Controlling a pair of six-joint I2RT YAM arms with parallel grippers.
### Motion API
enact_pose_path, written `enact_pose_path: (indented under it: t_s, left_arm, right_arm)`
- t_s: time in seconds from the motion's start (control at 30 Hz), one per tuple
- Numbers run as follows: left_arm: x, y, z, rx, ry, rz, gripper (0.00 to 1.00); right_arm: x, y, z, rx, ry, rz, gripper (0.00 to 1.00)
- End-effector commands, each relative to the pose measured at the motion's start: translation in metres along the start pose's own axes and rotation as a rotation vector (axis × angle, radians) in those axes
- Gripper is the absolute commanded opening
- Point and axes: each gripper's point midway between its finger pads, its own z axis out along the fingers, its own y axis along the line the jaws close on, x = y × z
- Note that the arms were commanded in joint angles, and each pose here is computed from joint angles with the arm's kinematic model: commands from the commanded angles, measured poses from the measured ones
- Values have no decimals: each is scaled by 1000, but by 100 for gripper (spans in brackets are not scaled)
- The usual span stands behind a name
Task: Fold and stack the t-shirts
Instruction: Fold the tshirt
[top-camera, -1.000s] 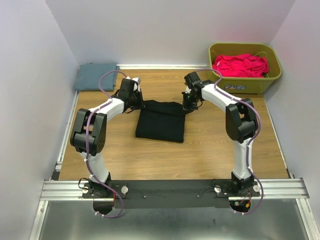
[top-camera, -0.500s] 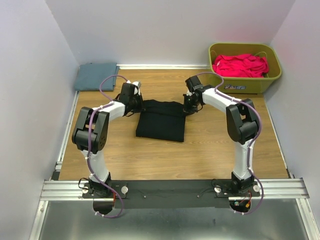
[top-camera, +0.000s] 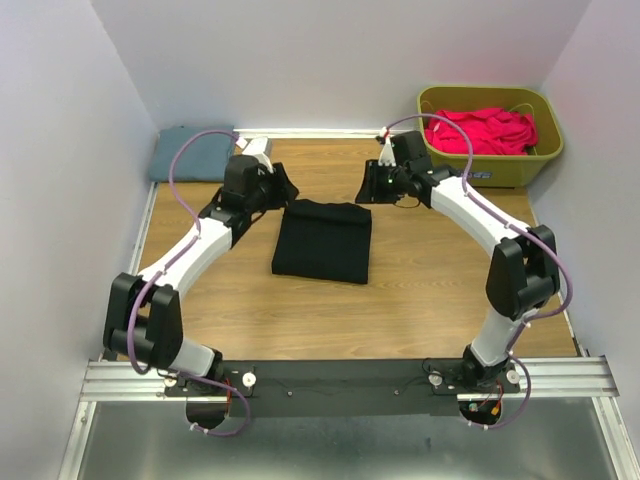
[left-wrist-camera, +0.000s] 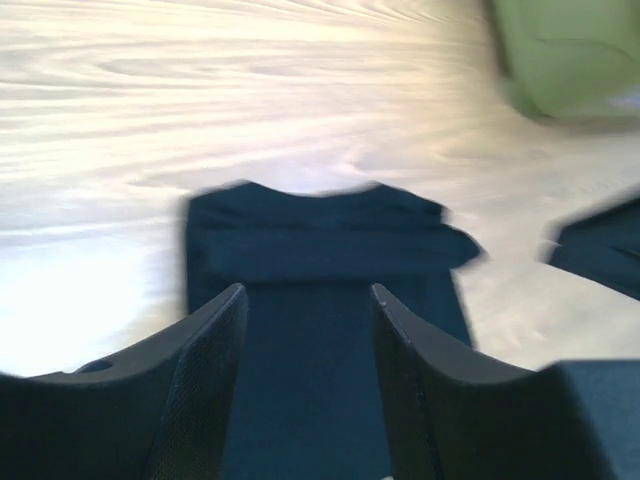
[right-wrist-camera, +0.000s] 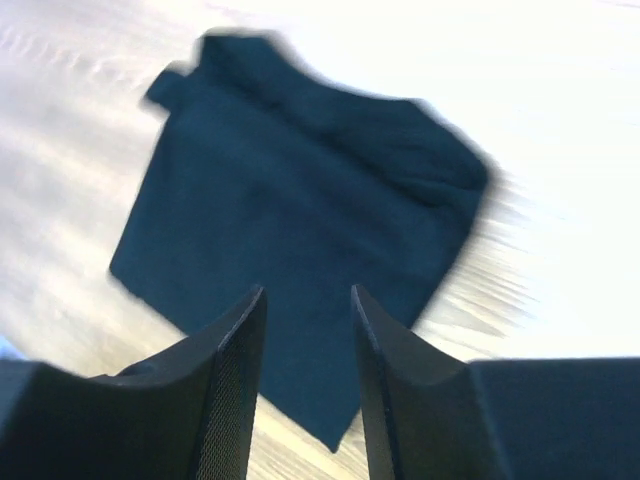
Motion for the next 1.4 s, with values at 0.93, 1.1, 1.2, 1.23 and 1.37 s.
enact_pose_path:
  t_s: [0.93,1.1,1.2,1.23,1.37]
  left_arm:
    - [108,53,135,-81,325,-34,26]
    - [101,67,137,-95,314,-72,27]
    - [82,72,133,-85,273,-98,30]
    - [75,71,131,-72,261,-104,32]
    - [40,49,112,-9,197,-85,41]
  right_arm:
    - [15,-53,127,-87,94,110,39]
    - [-4,-48,129,-101,60,147,40]
    - [-20,-39,122,-139,36,167,40]
    - [-22,-32,118,-168,37,163,40]
    - [-34,-3,100,-296,30,166,40]
